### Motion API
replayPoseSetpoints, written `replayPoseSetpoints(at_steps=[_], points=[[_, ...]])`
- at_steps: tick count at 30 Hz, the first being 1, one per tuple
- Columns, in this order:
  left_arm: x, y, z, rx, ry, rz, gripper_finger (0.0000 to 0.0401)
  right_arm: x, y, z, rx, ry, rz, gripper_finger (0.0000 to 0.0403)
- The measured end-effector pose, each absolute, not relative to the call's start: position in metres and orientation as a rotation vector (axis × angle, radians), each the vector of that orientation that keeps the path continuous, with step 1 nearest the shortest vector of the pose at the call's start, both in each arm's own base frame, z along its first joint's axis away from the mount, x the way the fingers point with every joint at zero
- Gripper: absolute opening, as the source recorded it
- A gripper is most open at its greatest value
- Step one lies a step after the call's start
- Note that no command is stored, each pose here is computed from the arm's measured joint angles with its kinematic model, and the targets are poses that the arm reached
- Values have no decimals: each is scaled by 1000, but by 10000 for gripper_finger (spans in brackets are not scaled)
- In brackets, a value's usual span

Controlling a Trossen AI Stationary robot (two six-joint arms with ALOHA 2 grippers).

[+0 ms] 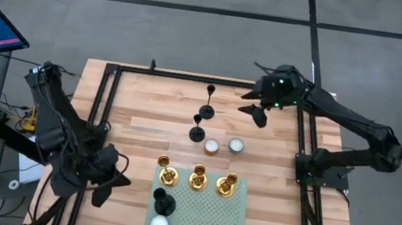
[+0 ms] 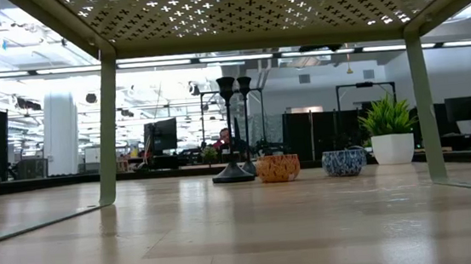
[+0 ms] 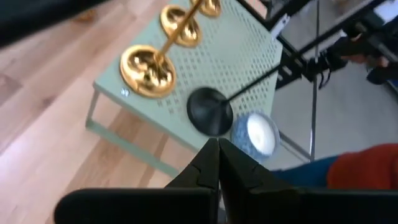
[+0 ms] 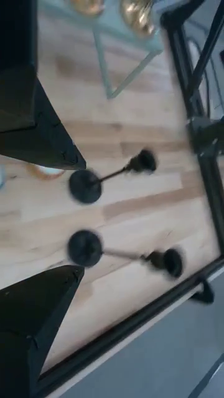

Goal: Pick & Place candle stick holders
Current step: Put the top black candle holder on the shelf aligned with the other black candle holder

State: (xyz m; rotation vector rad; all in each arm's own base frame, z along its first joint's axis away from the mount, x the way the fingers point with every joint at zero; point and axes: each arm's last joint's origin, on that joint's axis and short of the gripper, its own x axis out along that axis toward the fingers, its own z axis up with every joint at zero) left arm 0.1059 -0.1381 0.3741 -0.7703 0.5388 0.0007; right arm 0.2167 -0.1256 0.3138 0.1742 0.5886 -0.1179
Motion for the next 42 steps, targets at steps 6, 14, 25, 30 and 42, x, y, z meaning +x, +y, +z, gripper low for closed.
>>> replayPoseSetpoints(at_steps=[6,14,25,30,42], points=[[109,-140,372,-743,487,55,2,175,-143,286,49,512,-234,256],[108,-122,381,-757,315,178,2,161,-177,235,75,397,-216,256],[109,-107,386,-766,246,244,2,185,-229,210,209,345,-48,256],[109,-106,386,-755,244,249,2,195,-233,244,149,506,-72,256],[109,-104,387,-632,197,289,4,210,-215,346,-91,687,-46,256]])
